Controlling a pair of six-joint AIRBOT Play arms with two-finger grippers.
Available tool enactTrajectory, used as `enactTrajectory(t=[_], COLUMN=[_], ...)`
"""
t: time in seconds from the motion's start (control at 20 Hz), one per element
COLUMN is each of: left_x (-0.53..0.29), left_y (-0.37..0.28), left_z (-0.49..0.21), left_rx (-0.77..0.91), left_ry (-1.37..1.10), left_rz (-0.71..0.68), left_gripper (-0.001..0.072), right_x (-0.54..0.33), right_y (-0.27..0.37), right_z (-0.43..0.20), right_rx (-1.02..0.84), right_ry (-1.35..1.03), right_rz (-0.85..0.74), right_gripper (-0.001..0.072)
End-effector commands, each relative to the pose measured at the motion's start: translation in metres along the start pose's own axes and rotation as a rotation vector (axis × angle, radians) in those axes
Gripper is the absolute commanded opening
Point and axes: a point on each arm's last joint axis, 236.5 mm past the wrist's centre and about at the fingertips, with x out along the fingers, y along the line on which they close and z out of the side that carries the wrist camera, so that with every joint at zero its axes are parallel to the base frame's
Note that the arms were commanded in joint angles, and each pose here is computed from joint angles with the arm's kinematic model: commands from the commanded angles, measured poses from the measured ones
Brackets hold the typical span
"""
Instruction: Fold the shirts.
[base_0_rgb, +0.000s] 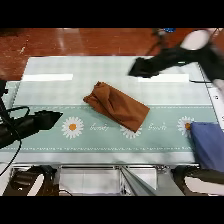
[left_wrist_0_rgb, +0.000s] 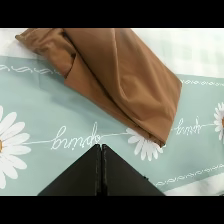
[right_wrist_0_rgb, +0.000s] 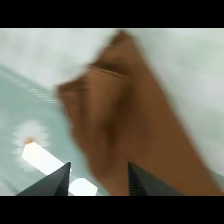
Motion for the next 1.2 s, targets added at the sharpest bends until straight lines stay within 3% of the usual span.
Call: enactTrajectory(t=[0.0, 0.15, 0.35, 0.7, 0.95, 1.05, 1.15], left_x=[0.001, 0.001, 0.001, 0.001, 0.001, 0.001, 0.001], left_y=[0.0, 0.001, 0.001, 0.001, 0.001, 0.001, 0.001], left_z=[0.002, 0.002, 0.002, 0.002, 0.001, 0.002, 0.002], left_rx=[-0.003, -0.003, -0.003, -0.003, -0.004, -0.004, -0.004], left_ry=[-0.007, -0.007, -0.006, -0.006, -0.006, -0.006, -0.006], left_rz=[-0.001, 0.0, 0.0, 0.0, 0.0, 0.0, 0.0], left_gripper=[0.0019, 0.0019, 0.0018, 0.0018, 0.0019, 0.0018, 0.0018], right_x=[-0.085, -0.061, 0.022, 0.094, 0.119, 0.125, 0.13], right_y=[-0.105, -0.148, -0.147, -0.109, -0.098, -0.091, -0.073], right_z=[-0.041, -0.105, -0.172, -0.183, -0.185, -0.168, -0.145], right_rx=[0.11, 0.338, 0.605, 0.698, 0.726, 0.698, 0.59], right_ry=[-0.153, -0.288, -0.211, -0.032, 0.056, 0.054, 0.05], right_rz=[-0.428, -0.464, -0.258, 0.041, 0.143, 0.168, 0.199], right_gripper=[0.0413, 0.0413, 0.0412, 0.0408, 0.0406, 0.0353, 0.0124])
